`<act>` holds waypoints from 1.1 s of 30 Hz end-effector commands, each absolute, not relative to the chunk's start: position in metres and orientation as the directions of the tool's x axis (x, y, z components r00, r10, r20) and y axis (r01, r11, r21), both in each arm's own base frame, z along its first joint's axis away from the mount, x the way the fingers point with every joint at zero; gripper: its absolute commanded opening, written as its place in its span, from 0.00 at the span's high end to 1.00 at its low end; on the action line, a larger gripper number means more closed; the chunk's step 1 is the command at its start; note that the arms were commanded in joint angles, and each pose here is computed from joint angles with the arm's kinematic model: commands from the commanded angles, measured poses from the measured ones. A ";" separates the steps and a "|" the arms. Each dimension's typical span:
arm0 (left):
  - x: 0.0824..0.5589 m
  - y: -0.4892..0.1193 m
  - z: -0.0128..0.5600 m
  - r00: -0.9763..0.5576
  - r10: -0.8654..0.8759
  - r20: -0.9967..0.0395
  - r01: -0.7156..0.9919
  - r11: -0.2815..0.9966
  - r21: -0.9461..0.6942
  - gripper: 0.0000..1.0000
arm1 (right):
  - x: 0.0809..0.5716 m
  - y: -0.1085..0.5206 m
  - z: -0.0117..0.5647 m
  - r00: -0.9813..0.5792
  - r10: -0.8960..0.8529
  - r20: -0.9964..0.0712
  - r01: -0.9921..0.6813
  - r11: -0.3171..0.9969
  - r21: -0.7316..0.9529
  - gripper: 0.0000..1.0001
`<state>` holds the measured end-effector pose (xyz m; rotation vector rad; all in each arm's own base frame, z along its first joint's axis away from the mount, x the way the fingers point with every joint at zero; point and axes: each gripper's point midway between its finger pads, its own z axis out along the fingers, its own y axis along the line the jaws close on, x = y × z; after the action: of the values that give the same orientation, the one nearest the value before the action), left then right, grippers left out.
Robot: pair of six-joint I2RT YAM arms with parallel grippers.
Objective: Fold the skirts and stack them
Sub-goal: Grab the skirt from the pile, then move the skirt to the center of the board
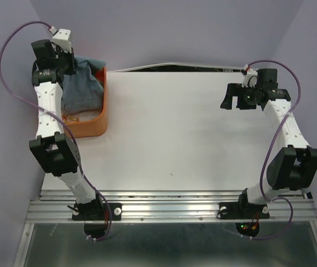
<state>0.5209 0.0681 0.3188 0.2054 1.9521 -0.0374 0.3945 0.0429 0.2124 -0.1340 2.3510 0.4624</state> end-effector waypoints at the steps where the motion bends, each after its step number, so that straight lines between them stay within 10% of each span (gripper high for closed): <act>1: 0.477 0.031 0.497 0.070 0.045 -0.997 0.214 0.975 0.059 1.00 | 0.400 0.045 0.233 -0.692 0.047 -0.720 -0.246 0.923 0.296 0.00; 15: 0.353 -0.091 0.674 0.536 -0.214 -0.816 0.572 0.804 0.164 1.00 | 0.401 0.052 0.242 -0.686 0.059 -0.725 -0.268 0.907 0.326 0.00; 33: 0.416 -0.302 0.389 -0.127 -0.088 -0.988 0.740 0.654 -0.154 1.00 | 0.377 0.063 0.235 -0.702 0.005 -0.712 -0.343 0.874 0.344 0.00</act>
<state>0.4111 -0.2759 0.3912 0.5430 1.5826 -0.8292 0.3895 0.0580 0.2178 -0.1780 2.3306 0.5736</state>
